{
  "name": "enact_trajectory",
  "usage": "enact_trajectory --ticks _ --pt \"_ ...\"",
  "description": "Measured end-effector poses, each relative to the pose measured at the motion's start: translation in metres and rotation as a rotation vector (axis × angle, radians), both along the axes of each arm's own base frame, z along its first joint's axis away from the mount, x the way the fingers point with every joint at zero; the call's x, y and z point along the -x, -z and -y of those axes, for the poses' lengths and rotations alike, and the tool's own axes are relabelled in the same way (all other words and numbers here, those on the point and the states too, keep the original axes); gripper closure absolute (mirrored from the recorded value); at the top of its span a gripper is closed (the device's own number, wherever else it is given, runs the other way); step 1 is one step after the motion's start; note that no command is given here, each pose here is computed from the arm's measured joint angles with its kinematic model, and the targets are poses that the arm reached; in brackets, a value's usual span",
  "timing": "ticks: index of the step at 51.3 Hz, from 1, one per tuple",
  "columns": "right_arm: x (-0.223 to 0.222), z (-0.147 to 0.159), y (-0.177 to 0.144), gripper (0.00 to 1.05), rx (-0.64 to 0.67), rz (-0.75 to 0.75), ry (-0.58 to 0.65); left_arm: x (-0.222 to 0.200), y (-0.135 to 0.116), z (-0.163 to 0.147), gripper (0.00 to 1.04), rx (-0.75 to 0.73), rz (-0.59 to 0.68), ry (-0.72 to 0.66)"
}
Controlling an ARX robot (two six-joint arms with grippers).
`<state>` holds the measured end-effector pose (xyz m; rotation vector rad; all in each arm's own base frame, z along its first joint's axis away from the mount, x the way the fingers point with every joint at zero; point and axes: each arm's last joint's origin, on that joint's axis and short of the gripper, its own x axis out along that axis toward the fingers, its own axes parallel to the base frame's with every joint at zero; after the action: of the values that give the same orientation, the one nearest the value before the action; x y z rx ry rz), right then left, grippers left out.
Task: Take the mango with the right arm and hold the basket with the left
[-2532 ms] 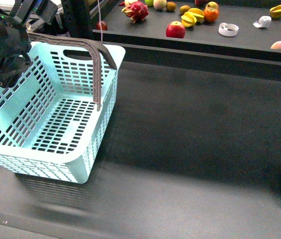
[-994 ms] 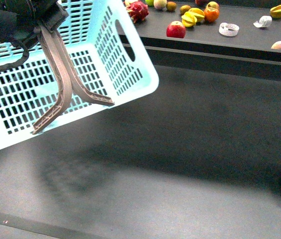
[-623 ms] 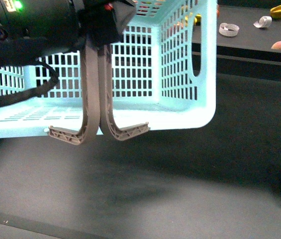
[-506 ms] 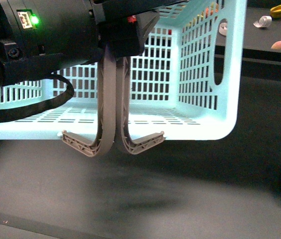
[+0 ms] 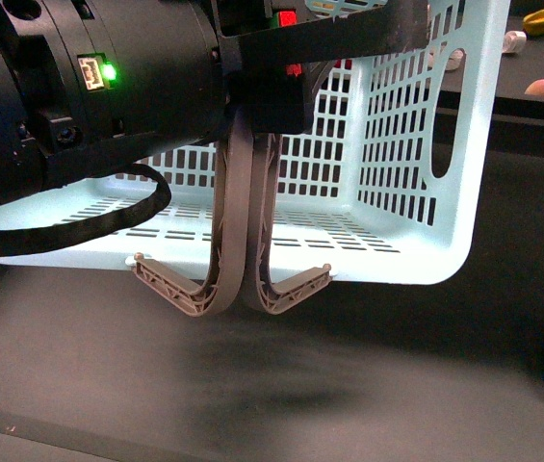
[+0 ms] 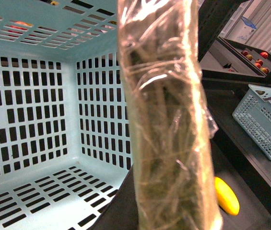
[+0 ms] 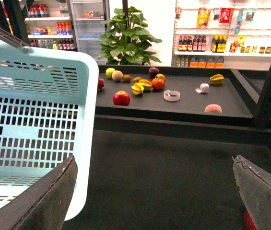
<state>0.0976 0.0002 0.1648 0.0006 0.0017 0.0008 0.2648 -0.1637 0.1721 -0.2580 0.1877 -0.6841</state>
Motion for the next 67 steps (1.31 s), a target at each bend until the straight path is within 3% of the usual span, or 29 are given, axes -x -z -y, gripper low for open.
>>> enact_trajectory --ticks 58,63,67 --pt "0.000 0.000 0.000 0.08 0.000 0.000 0.000 0.000 0.000 0.000 0.97 -0.001 0.001 0.004" --pt "-0.004 0.002 0.003 0.08 -0.003 -0.078 0.169 0.000 0.000 0.000 0.97 0.000 0.001 0.004" --pt "-0.011 0.005 0.004 0.08 -0.003 -0.110 0.188 0.000 0.000 0.000 0.97 -0.002 0.002 0.004"
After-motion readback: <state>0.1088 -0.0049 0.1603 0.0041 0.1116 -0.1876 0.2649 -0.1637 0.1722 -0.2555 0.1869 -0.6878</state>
